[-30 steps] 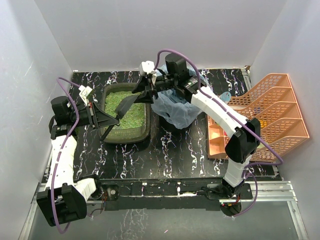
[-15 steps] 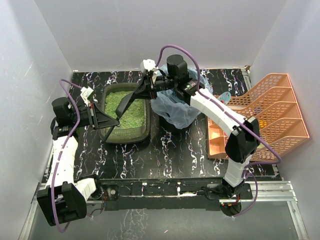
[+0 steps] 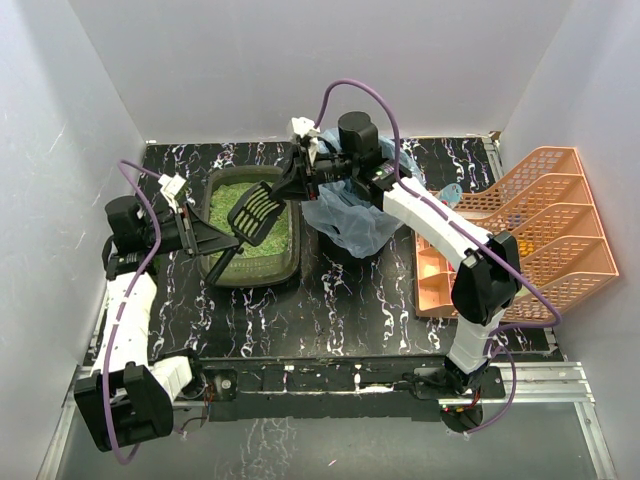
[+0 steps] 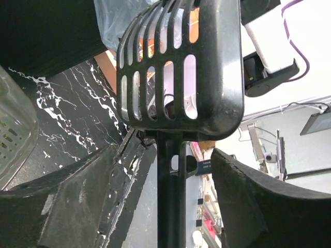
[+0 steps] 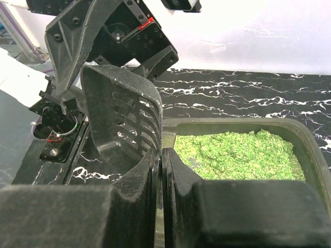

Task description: Clean the litter box

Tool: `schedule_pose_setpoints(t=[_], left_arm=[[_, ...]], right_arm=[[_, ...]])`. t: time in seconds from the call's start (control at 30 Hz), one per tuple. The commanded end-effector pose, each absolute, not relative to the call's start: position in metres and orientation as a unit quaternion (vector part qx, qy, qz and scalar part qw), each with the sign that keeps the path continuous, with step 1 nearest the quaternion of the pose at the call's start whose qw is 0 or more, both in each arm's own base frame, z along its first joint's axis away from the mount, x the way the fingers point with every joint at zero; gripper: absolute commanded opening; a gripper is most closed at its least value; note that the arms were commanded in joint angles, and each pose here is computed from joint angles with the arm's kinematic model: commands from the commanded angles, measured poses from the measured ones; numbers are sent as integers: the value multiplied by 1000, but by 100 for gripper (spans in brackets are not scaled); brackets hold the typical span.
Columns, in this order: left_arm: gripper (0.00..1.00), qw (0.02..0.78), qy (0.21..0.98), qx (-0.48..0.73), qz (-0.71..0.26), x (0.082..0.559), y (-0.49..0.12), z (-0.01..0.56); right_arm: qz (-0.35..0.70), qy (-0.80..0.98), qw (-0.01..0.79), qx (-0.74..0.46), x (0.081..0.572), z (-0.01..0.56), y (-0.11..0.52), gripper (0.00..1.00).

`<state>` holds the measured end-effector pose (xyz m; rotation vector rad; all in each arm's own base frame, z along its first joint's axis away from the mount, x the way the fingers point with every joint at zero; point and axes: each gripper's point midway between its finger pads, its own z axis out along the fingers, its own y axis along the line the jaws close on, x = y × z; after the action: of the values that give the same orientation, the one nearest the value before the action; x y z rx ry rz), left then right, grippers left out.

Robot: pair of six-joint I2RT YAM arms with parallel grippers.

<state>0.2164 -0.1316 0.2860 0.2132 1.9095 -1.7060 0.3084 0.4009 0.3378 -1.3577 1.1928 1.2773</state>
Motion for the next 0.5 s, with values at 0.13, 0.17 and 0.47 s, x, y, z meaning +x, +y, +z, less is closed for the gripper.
schedule_pose_setpoints(t=[0.13,0.17,0.47], left_arm=[[82,386,774,138,-482,243,-111,290],[83,395,781,146,-462,246,-107,291],[94,479,818,196,-251,258,-64,285]], right_arm=[[452,534,483,-526,332,355,393,8],[445,546,482,-521,336,353,392,7],[420,650,458,-438,363,339,394,7]])
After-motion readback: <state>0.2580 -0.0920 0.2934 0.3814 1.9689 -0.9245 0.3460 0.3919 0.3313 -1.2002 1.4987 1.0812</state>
